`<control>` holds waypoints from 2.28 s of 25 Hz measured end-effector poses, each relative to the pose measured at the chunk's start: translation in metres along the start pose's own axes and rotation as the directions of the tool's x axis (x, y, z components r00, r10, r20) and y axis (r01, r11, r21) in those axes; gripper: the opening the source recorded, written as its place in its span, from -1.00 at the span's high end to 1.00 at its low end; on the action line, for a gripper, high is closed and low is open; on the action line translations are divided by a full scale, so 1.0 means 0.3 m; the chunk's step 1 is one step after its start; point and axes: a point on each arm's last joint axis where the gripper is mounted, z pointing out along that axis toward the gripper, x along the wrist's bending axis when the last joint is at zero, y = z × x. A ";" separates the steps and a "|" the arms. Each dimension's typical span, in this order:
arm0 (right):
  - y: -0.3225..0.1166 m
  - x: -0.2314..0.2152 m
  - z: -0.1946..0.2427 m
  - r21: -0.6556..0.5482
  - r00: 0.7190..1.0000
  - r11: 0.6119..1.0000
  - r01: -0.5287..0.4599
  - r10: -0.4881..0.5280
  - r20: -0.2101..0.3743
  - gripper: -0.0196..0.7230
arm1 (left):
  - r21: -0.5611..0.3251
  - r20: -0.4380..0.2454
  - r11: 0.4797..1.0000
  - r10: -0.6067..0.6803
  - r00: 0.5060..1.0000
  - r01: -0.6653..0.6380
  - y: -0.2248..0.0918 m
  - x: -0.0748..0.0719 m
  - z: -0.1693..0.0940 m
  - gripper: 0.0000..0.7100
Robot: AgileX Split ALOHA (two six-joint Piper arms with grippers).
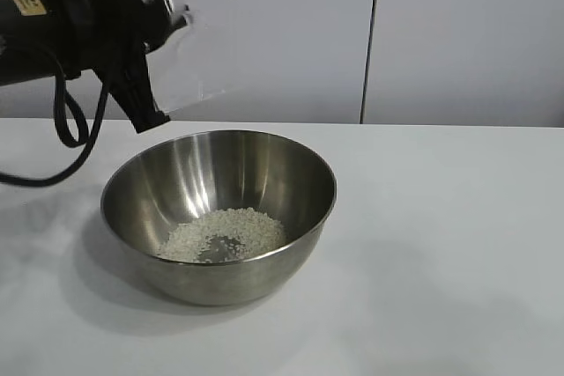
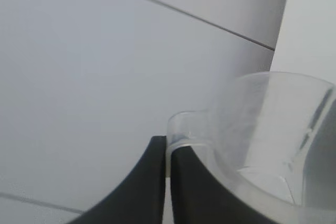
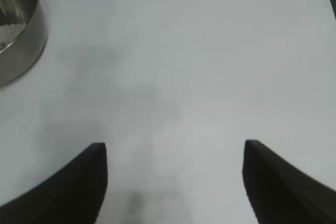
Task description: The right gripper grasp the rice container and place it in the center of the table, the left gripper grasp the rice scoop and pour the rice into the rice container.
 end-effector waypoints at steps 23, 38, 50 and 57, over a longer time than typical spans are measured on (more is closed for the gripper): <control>0.000 0.000 0.000 0.001 1.000 1.000 0.000 0.000 0.000 -0.39 | 0.226 -0.259 0.625 -0.701 0.665 0.747 -0.541 -0.005 -0.245 0.97; 0.000 0.000 0.000 0.001 1.000 1.000 0.000 0.000 0.000 -0.39 | 0.313 -0.247 0.527 -0.758 0.604 0.790 -0.630 -0.129 -0.241 0.86; 0.000 0.000 0.000 -0.001 1.000 1.000 0.000 0.000 0.000 -0.39 | 0.350 -0.251 0.478 -0.781 0.572 0.806 -0.629 -0.161 -0.278 0.06; 0.000 0.000 0.000 -0.001 1.000 1.000 0.000 0.000 0.000 -0.39 | 0.383 -0.256 0.462 -0.779 0.572 0.800 -0.626 -0.180 -0.310 0.05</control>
